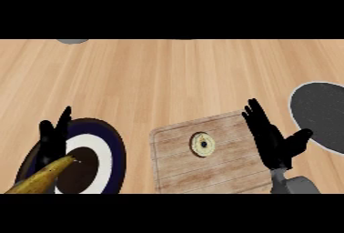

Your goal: Pick the cupcake from the cutting board and place it in the pan

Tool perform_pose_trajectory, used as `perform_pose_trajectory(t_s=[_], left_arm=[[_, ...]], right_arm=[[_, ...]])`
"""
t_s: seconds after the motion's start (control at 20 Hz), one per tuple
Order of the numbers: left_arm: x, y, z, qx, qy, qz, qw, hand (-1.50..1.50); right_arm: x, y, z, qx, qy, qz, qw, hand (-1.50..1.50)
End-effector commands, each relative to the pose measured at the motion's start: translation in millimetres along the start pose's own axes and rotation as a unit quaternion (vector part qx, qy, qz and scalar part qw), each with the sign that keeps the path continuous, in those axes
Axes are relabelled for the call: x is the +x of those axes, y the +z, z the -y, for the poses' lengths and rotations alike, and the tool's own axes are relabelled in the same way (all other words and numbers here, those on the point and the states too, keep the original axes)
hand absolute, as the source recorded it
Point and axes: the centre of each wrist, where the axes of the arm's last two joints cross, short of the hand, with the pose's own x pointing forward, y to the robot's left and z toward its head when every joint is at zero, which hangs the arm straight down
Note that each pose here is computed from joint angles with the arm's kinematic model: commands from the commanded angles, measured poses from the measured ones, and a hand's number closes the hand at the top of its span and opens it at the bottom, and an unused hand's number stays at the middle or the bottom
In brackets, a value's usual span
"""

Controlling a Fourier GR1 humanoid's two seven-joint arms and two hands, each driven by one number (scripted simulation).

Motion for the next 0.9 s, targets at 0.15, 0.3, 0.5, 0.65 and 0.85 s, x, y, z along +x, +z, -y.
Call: perform_pose_trajectory(t_s=[0.15,0.3,0.5,0.65,0.85], left_arm=[[40.8,40.3,-11.5,-0.082,-0.047,0.107,0.9897,0.0],[-0.2,76.9,-60.3,-0.063,-0.147,0.032,0.9866,0.0],[53.3,59.9,-10.1,-0.147,-0.063,0.154,0.9751,0.0],[74.9,46.8,8.3,-0.17,-0.048,0.164,0.9705,0.0],[91.2,30.5,25.6,-0.171,-0.042,0.158,0.9716,0.0]], right_arm=[[39.5,-39.3,-6.5,0.065,0.127,-0.033,0.989,-1.5],[53.9,-35.6,39.7,0.052,0.349,-0.045,0.935,-1.5],[62.0,-56.4,-0.8,0.021,0.381,0.028,0.924,1.5],[21.5,-45.3,-34.8,0.006,0.374,0.024,0.927,-1.5],[56.6,-50.5,-38.2,0.074,0.457,-0.039,0.886,-1.5]])
